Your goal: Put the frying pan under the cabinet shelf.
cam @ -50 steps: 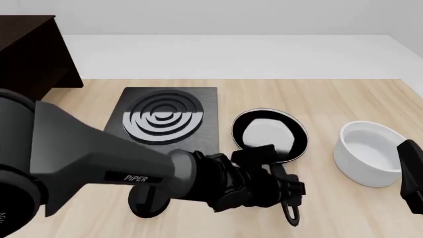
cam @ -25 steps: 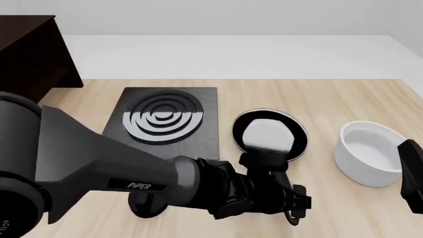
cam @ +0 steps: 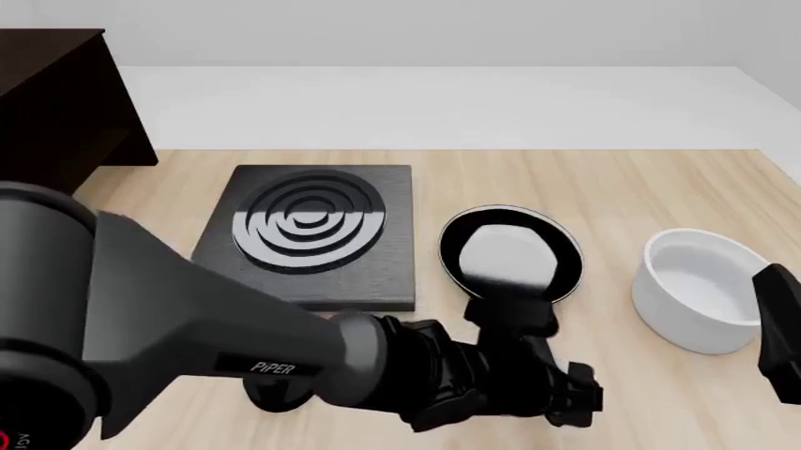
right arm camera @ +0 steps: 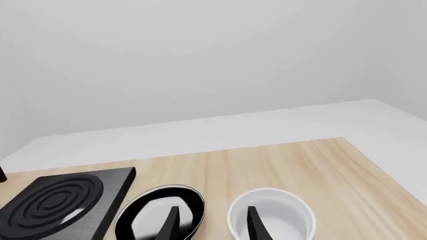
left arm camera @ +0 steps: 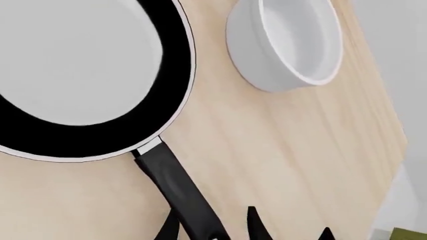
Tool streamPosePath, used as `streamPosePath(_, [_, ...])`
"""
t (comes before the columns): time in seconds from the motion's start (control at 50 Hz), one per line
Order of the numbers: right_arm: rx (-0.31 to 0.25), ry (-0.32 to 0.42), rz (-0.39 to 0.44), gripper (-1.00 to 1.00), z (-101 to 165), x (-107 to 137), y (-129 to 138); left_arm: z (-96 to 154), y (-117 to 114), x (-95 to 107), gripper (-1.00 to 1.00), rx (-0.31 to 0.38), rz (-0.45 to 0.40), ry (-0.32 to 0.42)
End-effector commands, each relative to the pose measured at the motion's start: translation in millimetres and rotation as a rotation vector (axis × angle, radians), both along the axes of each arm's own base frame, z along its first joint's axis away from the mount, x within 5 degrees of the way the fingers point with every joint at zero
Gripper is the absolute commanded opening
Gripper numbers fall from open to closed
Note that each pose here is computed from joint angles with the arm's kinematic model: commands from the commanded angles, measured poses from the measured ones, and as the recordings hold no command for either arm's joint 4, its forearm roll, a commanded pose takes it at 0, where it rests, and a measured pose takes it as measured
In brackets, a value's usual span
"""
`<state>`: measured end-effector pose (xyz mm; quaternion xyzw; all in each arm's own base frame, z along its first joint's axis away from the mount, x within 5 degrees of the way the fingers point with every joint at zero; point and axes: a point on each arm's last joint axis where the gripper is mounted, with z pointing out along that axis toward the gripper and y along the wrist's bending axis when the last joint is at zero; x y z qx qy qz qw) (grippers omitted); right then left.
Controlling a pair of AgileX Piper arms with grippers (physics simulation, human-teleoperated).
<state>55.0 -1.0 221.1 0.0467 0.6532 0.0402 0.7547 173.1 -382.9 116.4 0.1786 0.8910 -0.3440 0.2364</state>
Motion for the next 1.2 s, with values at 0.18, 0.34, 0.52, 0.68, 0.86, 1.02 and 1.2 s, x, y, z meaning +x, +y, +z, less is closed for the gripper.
streamPosePath(0.18, [0.001,0.001,0.001,1.0,-0.8,0.1,0.0,-34.4,-10.4,-33.8,1.0,-0.115,0.243,0.332])
streamPosePath(0.34, [0.003,-0.001,0.0,1.0,0.2,0.0,0.0,-31.3,-13.2,-31.9,1.0,-0.125,0.237,0.323])
streamPosePath(0.52, [0.007,-0.004,-0.005,1.0,0.2,0.0,-0.3,-26.5,-10.8,-20.8,-1.0,-0.158,0.26,0.317])
streamPosePath(0.68, [0.007,-0.005,-0.007,1.0,1.0,-0.2,-0.4,-11.2,-11.0,-23.2,-1.0,-0.193,0.24,0.299])
streamPosePath(0.86, [0.007,-0.004,-0.007,1.0,-0.6,0.1,-0.4,4.6,-6.3,-11.8,-1.0,-0.243,0.265,0.29])
streamPosePath(1.02, [0.005,-0.004,-0.007,1.0,0.7,-0.1,-0.4,10.2,-3.4,-11.3,-1.0,-0.271,0.275,0.296])
streamPosePath(1.2, [0.001,-0.003,-0.007,1.0,1.2,-0.2,-0.4,31.0,0.8,-9.2,-1.0,-0.316,0.267,0.273])
